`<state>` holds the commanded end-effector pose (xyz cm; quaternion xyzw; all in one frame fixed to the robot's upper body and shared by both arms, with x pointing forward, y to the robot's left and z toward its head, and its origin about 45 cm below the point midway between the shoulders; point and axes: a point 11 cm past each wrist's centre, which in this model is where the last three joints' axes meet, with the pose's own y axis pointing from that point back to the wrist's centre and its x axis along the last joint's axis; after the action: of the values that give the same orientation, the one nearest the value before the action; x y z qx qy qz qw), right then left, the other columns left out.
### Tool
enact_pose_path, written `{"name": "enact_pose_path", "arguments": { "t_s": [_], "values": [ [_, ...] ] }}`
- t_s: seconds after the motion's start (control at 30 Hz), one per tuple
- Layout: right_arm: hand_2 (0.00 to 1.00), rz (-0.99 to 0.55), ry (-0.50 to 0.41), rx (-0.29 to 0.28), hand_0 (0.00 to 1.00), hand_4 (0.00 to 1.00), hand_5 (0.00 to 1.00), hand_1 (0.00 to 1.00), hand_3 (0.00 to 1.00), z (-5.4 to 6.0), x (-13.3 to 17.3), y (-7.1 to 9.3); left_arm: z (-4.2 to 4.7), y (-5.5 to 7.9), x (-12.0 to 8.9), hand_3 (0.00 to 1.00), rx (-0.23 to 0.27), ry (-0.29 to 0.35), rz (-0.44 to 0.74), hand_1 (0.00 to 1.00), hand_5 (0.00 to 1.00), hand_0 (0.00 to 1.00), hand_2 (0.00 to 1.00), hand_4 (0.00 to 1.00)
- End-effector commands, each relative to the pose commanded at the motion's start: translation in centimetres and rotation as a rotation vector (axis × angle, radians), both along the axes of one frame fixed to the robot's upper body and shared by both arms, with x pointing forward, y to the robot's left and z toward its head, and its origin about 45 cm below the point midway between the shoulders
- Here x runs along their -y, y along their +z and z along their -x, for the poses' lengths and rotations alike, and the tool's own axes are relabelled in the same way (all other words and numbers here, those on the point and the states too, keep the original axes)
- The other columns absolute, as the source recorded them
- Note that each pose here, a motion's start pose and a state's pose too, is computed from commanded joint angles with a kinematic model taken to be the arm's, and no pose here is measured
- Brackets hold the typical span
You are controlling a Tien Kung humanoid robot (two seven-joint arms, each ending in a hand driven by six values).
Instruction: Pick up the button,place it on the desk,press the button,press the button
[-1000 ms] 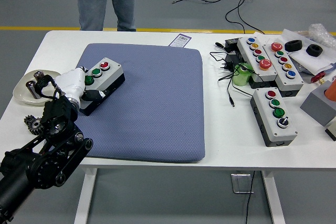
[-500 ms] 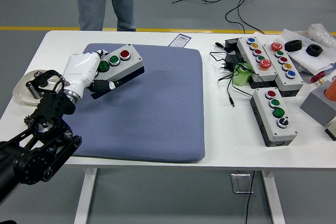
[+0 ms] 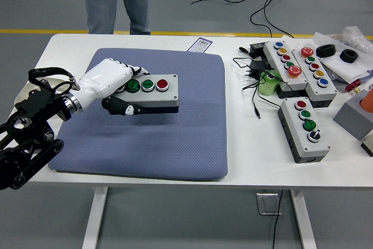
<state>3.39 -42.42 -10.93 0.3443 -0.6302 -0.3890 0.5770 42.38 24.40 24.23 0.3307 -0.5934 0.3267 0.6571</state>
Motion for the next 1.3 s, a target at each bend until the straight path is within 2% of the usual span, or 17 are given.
{"name": "enact_pose_path", "arguments": {
  "t_s": [0.1,0.23,0.43,0.57,0.9,0.93,1.0,1.3],
  "values": [
    [0.718,0.0,0.003,-0.001,0.542,0.319,0.155,0.666,0.633,0.0,0.0,0.0,0.32,-0.4,0.1,0.238,-0.034,-0.025,-0.013,0.002,0.181,0.002,0.002,0.838],
    [0.716,0.0,0.006,-0.002,0.541,0.319,0.155,0.666,0.633,-0.1,0.0,0.0,0.44,-0.5,0.2,0.235,-0.044,-0.041,-0.029,0.002,0.196,0.002,0.002,0.847],
    [0.718,0.0,0.009,-0.001,0.541,0.319,0.154,0.666,0.632,-0.2,0.0,0.0,0.35,-1.3,-0.1,0.24,-0.061,-0.018,-0.013,0.002,0.181,0.002,0.002,0.836],
    [0.718,0.0,0.01,-0.001,0.541,0.32,0.155,0.666,0.633,-0.2,0.0,0.0,0.59,-2.0,-0.1,0.24,-0.071,-0.015,-0.007,0.002,0.179,0.002,0.002,0.835],
    [0.716,0.0,0.015,-0.004,0.541,0.32,0.155,0.666,0.633,-0.1,0.0,0.0,0.87,-2.6,0.7,0.244,-0.06,-0.024,0.002,0.002,0.179,0.002,0.002,0.838],
    [0.718,0.001,0.015,-0.004,0.541,0.318,0.154,0.665,0.633,-0.1,0.0,0.0,0.87,-2.7,0.7,0.247,-0.059,-0.023,0.003,0.002,0.213,0.002,0.002,0.856],
    [0.718,0.0,0.016,-0.004,0.541,0.318,0.154,0.665,0.633,-0.1,0.0,0.0,0.88,-2.8,0.8,0.247,-0.058,-0.021,0.007,0.002,0.213,0.002,0.002,0.856],
    [0.716,0.0,0.018,-0.002,0.541,0.32,0.155,0.665,0.632,-0.3,-0.1,0.0,1.07,-3.7,1.3,0.249,-0.076,-0.03,-0.007,0.002,0.233,0.002,0.002,0.87]
  ]
}}
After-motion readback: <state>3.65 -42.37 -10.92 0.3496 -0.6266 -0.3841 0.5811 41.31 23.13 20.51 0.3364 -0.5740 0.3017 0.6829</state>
